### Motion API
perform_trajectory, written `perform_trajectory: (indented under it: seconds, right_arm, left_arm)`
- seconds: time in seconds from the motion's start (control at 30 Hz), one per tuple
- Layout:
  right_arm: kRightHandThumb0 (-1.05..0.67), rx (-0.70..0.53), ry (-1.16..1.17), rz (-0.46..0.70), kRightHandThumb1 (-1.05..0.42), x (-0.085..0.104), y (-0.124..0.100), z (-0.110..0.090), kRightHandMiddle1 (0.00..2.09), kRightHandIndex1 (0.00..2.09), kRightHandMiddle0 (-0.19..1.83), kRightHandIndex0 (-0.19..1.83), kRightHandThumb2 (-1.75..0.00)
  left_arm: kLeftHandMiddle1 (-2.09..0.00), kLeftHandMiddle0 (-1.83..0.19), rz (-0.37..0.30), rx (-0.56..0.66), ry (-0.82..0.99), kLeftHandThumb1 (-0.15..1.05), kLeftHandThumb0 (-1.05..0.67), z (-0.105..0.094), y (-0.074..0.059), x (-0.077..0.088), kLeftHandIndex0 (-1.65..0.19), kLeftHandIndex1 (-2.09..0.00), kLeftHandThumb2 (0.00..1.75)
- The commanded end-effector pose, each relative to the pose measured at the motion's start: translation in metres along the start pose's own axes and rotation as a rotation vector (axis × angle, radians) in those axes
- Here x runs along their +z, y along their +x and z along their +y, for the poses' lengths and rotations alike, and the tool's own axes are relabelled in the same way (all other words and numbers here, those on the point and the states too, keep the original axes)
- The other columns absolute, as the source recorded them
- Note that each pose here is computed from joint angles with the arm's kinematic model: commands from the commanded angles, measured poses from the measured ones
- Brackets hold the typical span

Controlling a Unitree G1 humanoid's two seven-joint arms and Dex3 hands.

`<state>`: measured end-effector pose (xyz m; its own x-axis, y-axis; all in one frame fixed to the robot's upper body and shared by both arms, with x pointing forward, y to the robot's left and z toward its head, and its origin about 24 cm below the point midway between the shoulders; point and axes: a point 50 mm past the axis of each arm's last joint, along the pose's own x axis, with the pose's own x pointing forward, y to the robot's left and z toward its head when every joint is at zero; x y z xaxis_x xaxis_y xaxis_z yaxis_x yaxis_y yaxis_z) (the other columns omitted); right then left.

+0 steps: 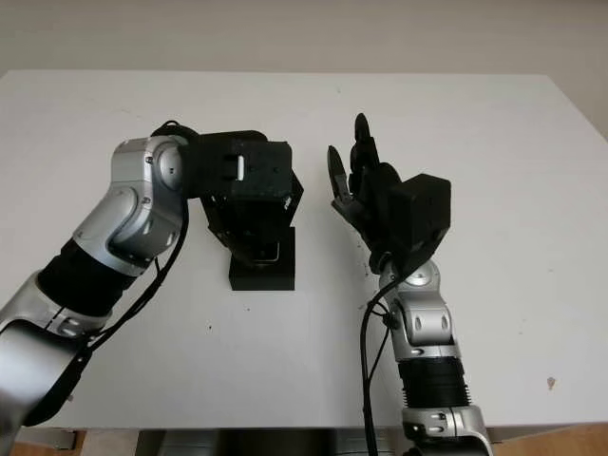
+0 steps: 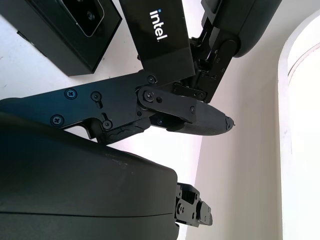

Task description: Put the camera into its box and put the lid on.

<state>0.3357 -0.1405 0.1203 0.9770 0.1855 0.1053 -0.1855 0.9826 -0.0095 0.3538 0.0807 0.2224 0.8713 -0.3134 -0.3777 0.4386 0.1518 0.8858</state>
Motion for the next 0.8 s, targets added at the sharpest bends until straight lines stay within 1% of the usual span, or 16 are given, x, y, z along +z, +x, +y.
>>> perform_trajectory:
  seconds: [0.0, 0.1, 0.17, 0.2, 0.23, 0.3, 0.33, 0.37, 0.43, 0.47, 0.5, 0.53, 0.57, 0.63, 0.7, 0.77]
  right_arm:
    - [-0.58, 0.006, 0.0, -0.029, -1.05, 0.006, 0.004, 0.002, 0.0, 0.0, -0.19, -0.19, -0.58]
    - [-0.58, 0.008, 0.004, -0.042, -1.05, 0.006, 0.005, 0.002, 0.0, 0.0, -0.19, -0.19, -0.59]
    - [-0.57, 0.009, 0.013, -0.047, -1.05, 0.006, 0.006, 0.002, 0.0, 0.0, -0.19, -0.19, -0.59]
    - [-0.57, 0.01, 0.017, -0.051, -1.05, 0.006, 0.006, 0.002, 0.0, 0.0, -0.19, -0.19, -0.59]
    - [-0.57, 0.011, 0.021, -0.053, -1.05, 0.006, 0.007, 0.002, 0.0, 0.0, -0.19, -0.19, -0.59]
    - [-0.57, 0.015, 0.028, -0.057, -1.05, 0.007, 0.008, 0.003, 0.0, 0.0, -0.19, -0.19, -0.59]
    - [-0.57, 0.015, 0.03, -0.058, -1.05, 0.008, 0.009, 0.004, 0.0, 0.0, -0.19, -0.19, -0.59]
    - [-0.57, 0.015, 0.033, -0.058, -1.05, 0.008, 0.009, 0.005, 0.0, 0.0, -0.19, -0.19, -0.59]
    - [-0.56, 0.016, 0.046, -0.061, -1.05, 0.008, 0.01, 0.005, 0.0, 0.0, -0.19, -0.19, -0.59]
    - [-0.56, 0.016, 0.049, -0.062, -1.05, 0.008, 0.01, 0.006, 0.0, 0.0, -0.19, -0.19, -0.59]
    - [-0.56, 0.017, 0.05, -0.063, -1.05, 0.008, 0.011, 0.005, 0.0, 0.0, -0.19, -0.19, -0.6]
    - [-0.56, 0.018, 0.047, -0.063, -1.05, 0.008, 0.011, 0.005, 0.0, 0.0, -0.19, -0.19, -0.6]
    - [-0.57, 0.018, 0.045, -0.062, -1.05, 0.008, 0.012, 0.006, 0.0, 0.0, -0.19, -0.19, -0.59]
    - [-0.57, 0.018, 0.044, -0.063, -1.05, 0.008, 0.013, 0.006, 0.0, 0.0, -0.19, -0.19, -0.59]
    - [-0.58, 0.018, 0.042, -0.065, -1.05, 0.007, 0.013, 0.006, 0.0, 0.0, -0.19, -0.19, -0.59]
    - [-0.58, 0.019, 0.042, -0.065, -1.05, 0.007, 0.014, 0.007, 0.0, 0.0, -0.19, -0.19, -0.59]
  left_arm:
    - [-1.84, -0.29, 0.009, 0.007, -0.001, 1.05, -0.21, 0.0, 0.0, 0.001, -0.21, -1.84, 0.31]
    - [-1.86, -0.37, 0.066, -0.034, 0.024, 1.05, -0.25, 0.001, -0.001, -0.002, -0.11, -1.72, 0.31]
    - [-2.04, -0.62, 0.1, -0.066, 0.053, 1.05, -0.25, 0.001, -0.001, -0.003, 0.04, -1.57, 0.32]
    - [-2.06, -0.72, 0.117, -0.07, 0.029, 1.05, -0.23, 0.001, -0.002, -0.004, 0.11, -1.12, 0.3]
    - [-2.08, -0.77, 0.131, -0.074, 0.016, 1.05, -0.22, 0.0, -0.002, -0.005, 0.16, -0.54, 0.3]
    - [-2.09, -0.75, 0.163, -0.09, -0.013, 1.05, -0.21, 0.001, -0.004, -0.006, 0.18, -0.17, 0.3]
    - [-2.09, -0.75, 0.172, -0.097, -0.028, 1.05, -0.21, 0.0, -0.004, -0.006, -0.03, -0.77, 0.3]
    - [-2.09, -0.76, 0.18, -0.101, -0.042, 1.05, -0.2, 0.0, -0.005, -0.007, -0.01, -1.31, 0.3]
    - [-2.09, -0.68, 0.191, -0.104, -0.043, 1.05, -0.19, 0.0, -0.007, -0.009, 0.14, -0.99, 0.3]
    - [-2.09, -0.63, 0.199, -0.105, -0.024, 1.05, -0.2, -0.001, -0.007, -0.009, 0.17, -1.16, 0.31]
    - [-2.09, -0.62, 0.205, -0.105, -0.007, 1.05, -0.2, -0.001, -0.007, -0.009, 0.18, -1.18, 0.32]
    - [-2.09, -0.63, 0.211, -0.107, -0.002, 1.05, -0.19, -0.001, -0.007, -0.009, 0.17, -1.52, 0.33]
    - [-2.09, -0.65, 0.215, -0.11, -0.005, 1.05, -0.17, -0.001, -0.008, -0.009, 0.18, -1.6, 0.34]
    - [-2.09, -0.65, 0.214, -0.114, -0.013, 1.05, -0.16, -0.002, -0.008, -0.011, 0.19, -1.43, 0.35]
    - [-2.09, -0.6, 0.215, -0.117, -0.021, 1.05, -0.2, -0.002, -0.008, -0.011, 0.18, -1.54, 0.34]
    - [-2.09, -0.6, 0.216, -0.121, -0.022, 1.05, -0.2, -0.003, -0.007, -0.011, 0.19, -1.38, 0.33]
